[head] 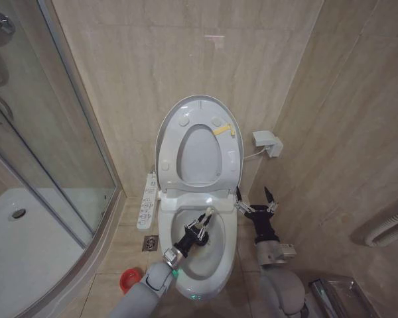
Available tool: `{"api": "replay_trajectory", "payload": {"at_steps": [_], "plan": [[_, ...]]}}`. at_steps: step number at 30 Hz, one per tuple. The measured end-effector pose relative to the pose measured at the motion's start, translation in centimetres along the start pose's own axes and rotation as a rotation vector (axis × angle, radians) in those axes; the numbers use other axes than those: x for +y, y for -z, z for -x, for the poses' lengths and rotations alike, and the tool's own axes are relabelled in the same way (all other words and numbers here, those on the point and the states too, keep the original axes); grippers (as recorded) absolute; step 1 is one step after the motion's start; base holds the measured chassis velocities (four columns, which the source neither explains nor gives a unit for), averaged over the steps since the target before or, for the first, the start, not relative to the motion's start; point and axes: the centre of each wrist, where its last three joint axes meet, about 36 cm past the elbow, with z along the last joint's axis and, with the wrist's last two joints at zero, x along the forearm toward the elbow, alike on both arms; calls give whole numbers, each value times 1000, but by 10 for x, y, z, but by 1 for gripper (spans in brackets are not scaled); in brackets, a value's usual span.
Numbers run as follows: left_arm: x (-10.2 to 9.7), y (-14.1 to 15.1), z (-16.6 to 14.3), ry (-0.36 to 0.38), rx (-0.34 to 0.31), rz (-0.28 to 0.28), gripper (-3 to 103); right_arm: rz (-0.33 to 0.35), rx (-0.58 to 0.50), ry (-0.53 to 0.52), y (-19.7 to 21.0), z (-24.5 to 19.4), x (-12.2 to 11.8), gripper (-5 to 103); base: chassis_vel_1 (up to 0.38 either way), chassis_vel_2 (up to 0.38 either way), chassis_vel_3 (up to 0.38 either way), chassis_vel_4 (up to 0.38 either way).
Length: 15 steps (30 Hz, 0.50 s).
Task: Open the toilet lid, clean the toilet bowl with a toilet brush, close the toilet lid, and flush.
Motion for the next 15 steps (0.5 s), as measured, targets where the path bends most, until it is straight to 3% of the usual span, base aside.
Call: {"api": "replay_trajectory", "payload": {"at_steps": [5,8,15], "plan": [[-13,7,10,-10,-24,-17,18,0,0,0,0,0,0,100,0,0,0,0],[-31,11,12,-26,-34,-44,18,0,0,0,0,0,0,100,0,0,0,0],[-29,-1,1,-43,-7,-29,18,0,0,0,0,0,0,100,0,0,0,0]]}}
